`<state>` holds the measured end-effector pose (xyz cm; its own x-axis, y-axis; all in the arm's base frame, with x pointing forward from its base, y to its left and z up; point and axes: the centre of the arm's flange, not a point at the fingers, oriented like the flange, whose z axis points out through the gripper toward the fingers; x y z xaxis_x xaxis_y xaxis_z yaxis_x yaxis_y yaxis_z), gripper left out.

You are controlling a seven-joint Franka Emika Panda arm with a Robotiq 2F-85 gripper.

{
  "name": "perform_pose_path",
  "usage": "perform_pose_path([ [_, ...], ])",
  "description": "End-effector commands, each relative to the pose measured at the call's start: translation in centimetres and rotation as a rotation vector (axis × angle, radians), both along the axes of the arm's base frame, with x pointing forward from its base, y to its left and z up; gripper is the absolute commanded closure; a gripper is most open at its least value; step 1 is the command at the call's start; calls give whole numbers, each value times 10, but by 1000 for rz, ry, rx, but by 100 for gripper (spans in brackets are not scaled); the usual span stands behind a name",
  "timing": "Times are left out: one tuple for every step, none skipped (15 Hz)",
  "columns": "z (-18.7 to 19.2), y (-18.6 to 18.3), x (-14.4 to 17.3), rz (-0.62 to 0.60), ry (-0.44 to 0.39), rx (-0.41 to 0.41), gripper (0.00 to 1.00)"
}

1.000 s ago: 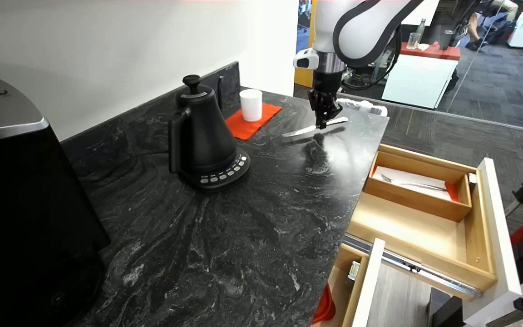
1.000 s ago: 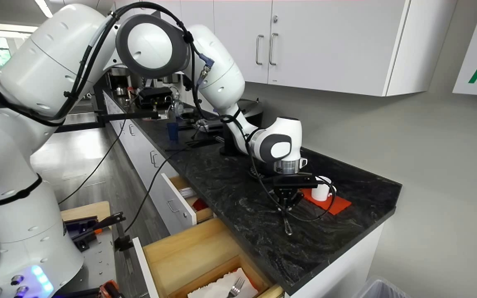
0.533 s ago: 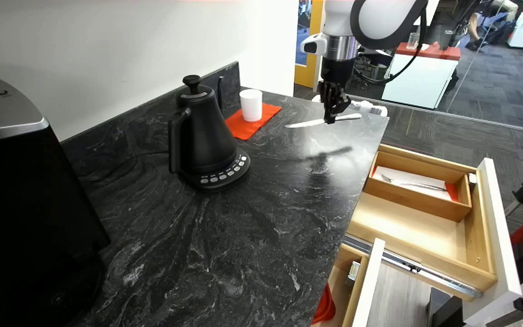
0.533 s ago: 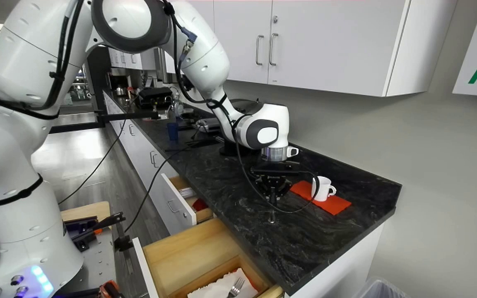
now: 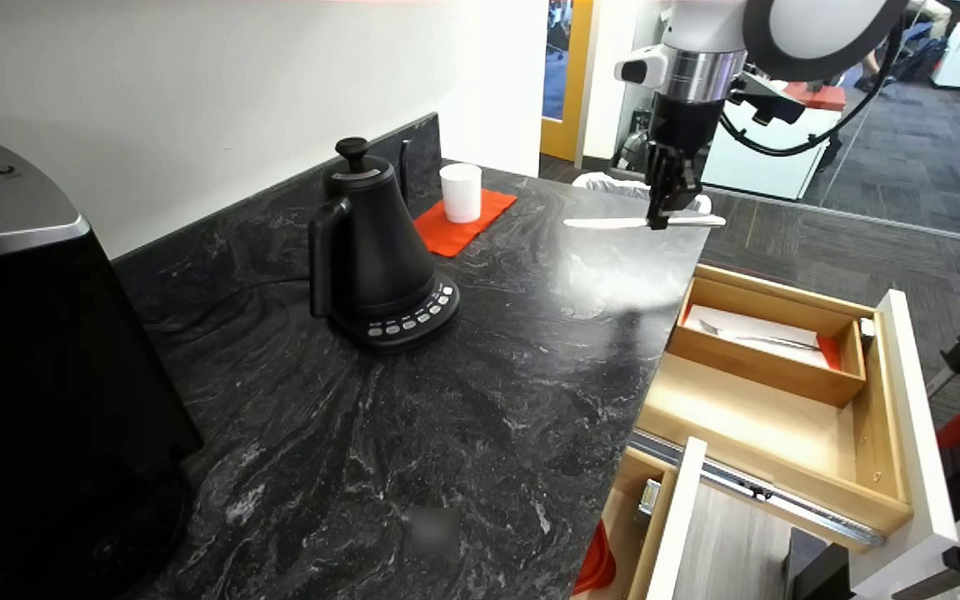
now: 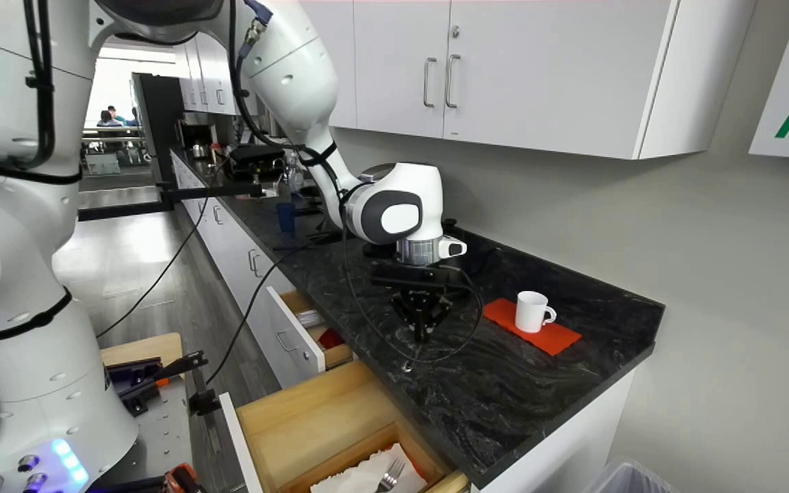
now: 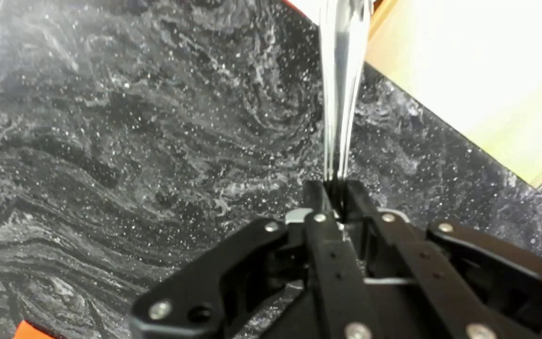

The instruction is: Pick the fork and knife on the counter and put them in the drawer

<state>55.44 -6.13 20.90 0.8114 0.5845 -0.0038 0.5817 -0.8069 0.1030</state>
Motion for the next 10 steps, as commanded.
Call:
perform_pose_path([
  [18,-15,-56,-69,-37,-19,94],
  [19,-22,-65,-82,-40,-19,94],
  [20,-29,-73,-92,-42,-21,94],
  [21,-36,-83,-105,-44,-20,94],
  [22,-43,-91,-120,-45,-21,94],
  [21,-51,-100,-135,-46,-21,94],
  [22,-58,-109,-151,-45,-20,94],
  [21,-65,-118,-168,-45,-18,94],
  [20,-72,-128,-187,-44,-14,94],
  [18,-79,-139,-209,-47,-11,94],
])
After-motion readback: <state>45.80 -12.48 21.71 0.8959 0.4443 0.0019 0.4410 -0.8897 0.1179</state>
